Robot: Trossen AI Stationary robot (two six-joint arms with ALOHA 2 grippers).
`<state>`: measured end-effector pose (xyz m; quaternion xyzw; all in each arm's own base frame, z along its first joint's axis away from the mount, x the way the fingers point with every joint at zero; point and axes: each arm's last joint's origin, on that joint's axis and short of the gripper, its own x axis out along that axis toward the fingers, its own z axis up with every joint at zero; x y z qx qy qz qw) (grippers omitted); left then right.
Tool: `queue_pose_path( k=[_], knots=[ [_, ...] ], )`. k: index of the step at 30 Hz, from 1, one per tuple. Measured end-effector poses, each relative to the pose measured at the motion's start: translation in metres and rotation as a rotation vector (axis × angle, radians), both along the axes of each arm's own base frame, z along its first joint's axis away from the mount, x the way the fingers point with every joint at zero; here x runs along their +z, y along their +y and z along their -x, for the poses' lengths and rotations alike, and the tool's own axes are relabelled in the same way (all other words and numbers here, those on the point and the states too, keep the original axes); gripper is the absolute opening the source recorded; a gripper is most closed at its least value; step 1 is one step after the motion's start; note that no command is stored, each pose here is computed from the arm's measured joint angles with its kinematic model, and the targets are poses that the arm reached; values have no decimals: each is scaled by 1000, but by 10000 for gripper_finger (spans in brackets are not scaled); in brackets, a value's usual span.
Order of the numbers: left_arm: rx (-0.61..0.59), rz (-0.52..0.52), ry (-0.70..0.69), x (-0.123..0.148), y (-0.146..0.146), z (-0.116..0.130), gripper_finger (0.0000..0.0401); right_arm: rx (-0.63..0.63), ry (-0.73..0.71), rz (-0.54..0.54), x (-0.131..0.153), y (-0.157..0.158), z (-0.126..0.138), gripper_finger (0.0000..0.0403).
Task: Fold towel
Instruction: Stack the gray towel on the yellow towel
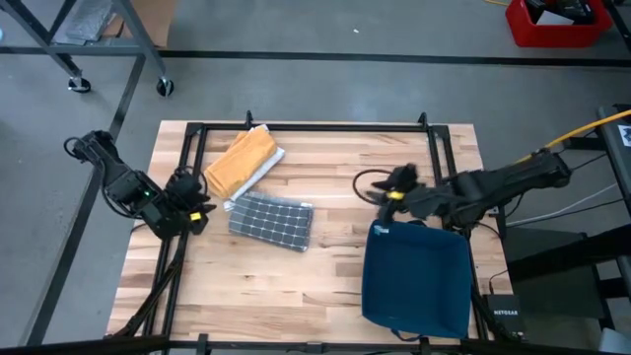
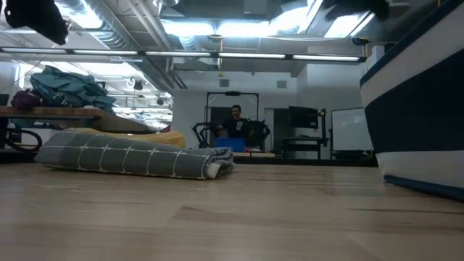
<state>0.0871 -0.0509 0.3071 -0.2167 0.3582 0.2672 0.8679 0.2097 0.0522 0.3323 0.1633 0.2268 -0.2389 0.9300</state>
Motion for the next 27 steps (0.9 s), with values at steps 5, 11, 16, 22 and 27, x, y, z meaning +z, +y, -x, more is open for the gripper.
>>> queue_pose_path(
  k=[5, 11, 16, 22, 27],
  knots=[
    [49, 115, -7, -21, -10, -9, 150, 44, -124, -101, -48, 5, -39, 138],
    [148, 178, 3, -48, -18, -18, 150, -46, -167, -208, -83, -5, -83, 138],
    [184, 218, -11, -64, -28, -29, 150, -63, -107, -322, -105, -17, -115, 138],
    [177, 206, -5, -78, -40, -46, 150, -70, -60, -389, -119, -28, -149, 138],
    [224, 175, 36, -90, -47, -54, 150, -131, 17, -448, -127, -42, -172, 138]
  ],
)
